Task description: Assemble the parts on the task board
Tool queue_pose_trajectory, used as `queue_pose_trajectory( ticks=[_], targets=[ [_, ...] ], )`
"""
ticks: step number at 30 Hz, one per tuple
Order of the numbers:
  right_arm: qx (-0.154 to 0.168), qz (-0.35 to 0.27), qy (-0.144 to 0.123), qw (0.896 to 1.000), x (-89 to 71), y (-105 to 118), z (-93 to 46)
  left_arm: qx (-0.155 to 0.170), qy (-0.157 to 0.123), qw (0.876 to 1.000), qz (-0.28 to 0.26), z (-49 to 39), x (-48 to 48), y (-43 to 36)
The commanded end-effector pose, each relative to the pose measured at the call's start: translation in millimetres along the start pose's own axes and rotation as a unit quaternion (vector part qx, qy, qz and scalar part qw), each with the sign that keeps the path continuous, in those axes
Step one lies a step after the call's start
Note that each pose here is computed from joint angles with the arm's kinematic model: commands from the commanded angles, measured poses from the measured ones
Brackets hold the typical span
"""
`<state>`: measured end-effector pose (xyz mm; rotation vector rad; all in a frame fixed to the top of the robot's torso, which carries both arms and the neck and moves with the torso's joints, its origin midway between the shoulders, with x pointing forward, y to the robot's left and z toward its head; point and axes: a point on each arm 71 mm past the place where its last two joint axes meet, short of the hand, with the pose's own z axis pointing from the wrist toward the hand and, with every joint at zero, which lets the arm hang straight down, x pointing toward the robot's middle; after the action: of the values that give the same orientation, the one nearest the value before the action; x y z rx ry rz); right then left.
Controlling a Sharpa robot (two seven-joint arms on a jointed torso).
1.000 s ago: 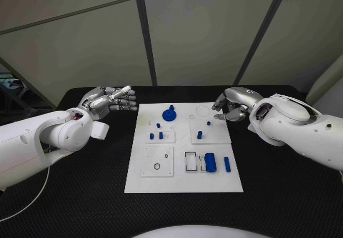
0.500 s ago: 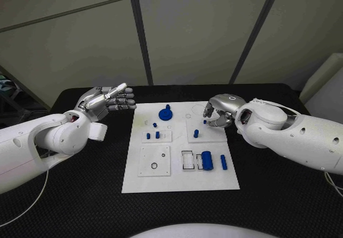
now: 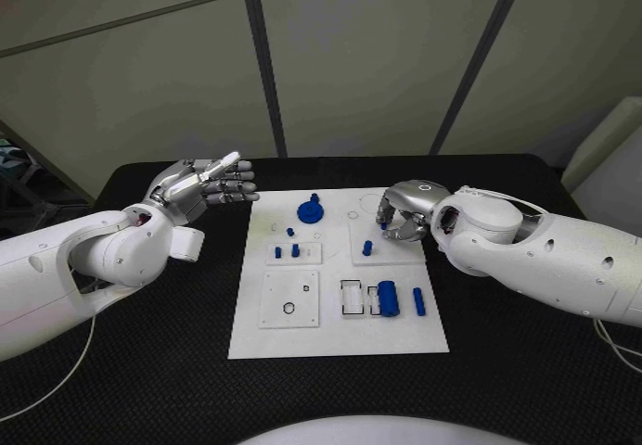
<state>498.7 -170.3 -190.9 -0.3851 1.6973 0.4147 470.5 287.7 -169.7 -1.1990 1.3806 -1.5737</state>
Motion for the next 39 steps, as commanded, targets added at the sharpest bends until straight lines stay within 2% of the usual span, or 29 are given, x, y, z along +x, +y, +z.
queue_pose_trajectory(
  ticks=[1, 19, 33, 39],
  targets=[
    [-0.003, -0.007, 0.000, 1.000, 0.3, 1.7, 1.2, 0.011, 0.009, 1.000, -0.007, 0.5, 2.2, -2.0],
    [0.000, -0.014, 0.006, 1.000, 2.4, 0.9, 5.8, 0.009, 0.012, 1.000, -0.008, 1.9, 2.8, -1.1],
    [0.000, -0.022, -0.015, 1.000, -0.9, 2.0, 4.5, 0.009, 0.009, 1.000, -0.007, 2.7, 0.4, -0.6],
    [0.000, -0.023, -0.039, 0.999, -4.5, 3.4, 4.0, 0.009, 0.009, 1.000, -0.007, 3.0, 0.1, -0.5]
  ],
)
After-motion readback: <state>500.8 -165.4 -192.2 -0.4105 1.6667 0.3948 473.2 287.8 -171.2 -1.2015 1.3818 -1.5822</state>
